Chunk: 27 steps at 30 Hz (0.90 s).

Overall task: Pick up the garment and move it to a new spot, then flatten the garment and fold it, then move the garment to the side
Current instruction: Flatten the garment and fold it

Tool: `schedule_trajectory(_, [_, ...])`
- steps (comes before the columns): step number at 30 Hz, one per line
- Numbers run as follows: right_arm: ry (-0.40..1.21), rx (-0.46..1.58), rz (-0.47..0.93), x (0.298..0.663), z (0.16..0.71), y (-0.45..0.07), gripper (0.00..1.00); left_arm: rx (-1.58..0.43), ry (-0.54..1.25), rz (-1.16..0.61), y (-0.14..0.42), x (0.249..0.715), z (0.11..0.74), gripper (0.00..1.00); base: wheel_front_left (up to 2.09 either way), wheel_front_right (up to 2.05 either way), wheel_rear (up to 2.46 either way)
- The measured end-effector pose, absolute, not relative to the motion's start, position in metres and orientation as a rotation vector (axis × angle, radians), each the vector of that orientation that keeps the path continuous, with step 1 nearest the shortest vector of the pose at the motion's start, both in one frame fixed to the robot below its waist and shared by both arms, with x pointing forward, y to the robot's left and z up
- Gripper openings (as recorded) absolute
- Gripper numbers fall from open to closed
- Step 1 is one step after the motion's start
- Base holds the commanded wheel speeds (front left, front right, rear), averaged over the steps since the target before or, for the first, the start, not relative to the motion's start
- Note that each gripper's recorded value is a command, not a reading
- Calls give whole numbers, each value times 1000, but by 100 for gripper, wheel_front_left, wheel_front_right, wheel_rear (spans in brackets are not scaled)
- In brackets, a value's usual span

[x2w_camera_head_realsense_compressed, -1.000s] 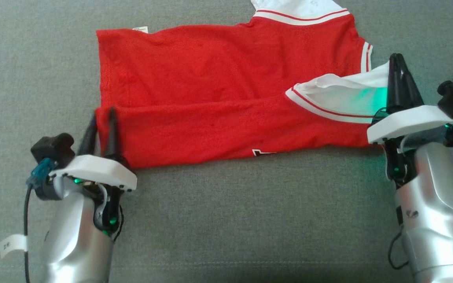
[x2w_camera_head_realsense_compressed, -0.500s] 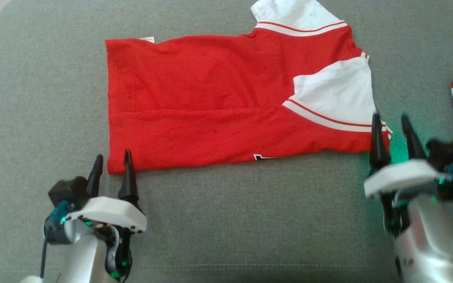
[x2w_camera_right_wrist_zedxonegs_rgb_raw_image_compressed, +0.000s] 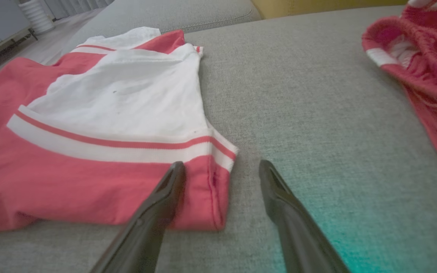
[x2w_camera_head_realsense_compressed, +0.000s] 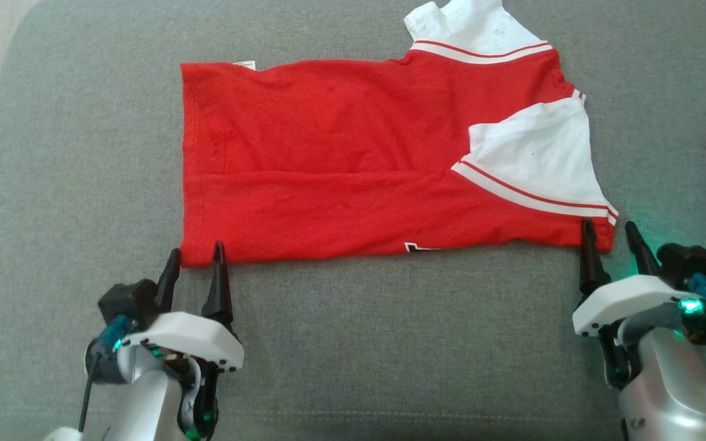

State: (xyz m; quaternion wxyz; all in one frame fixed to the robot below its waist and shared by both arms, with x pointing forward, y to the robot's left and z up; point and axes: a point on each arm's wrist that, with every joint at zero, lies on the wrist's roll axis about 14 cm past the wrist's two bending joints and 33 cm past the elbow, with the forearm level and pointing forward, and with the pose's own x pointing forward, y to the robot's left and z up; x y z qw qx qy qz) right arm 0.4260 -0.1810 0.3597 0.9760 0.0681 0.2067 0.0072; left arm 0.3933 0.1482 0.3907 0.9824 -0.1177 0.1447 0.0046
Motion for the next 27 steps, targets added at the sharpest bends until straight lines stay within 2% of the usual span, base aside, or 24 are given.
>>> schedule_trajectory(2, [427, 133, 21, 428, 359, -179, 100, -236, 292, 8, 148, 392, 391, 100, 0, 0, 0])
schedule_trajectory(4, [433, 132, 31, 429, 360, -176, 15, -235, 292, 8, 148, 391, 391, 100, 0, 0, 0])
schedule_trajectory(5, [434, 129, 40, 429, 360, -173, 0, -234, 293, 8, 148, 391, 391, 100, 0, 0, 0])
schedule_trajectory(18, [396, 144, 105, 429, 374, -151, 0, -287, 346, -33, 137, 382, 379, 100, 0, 0, 0])
schedule_trajectory(27, [371, 156, 99, 433, 381, -155, 0, -264, 417, -73, 127, 405, 360, 100, 0, 0, 0])
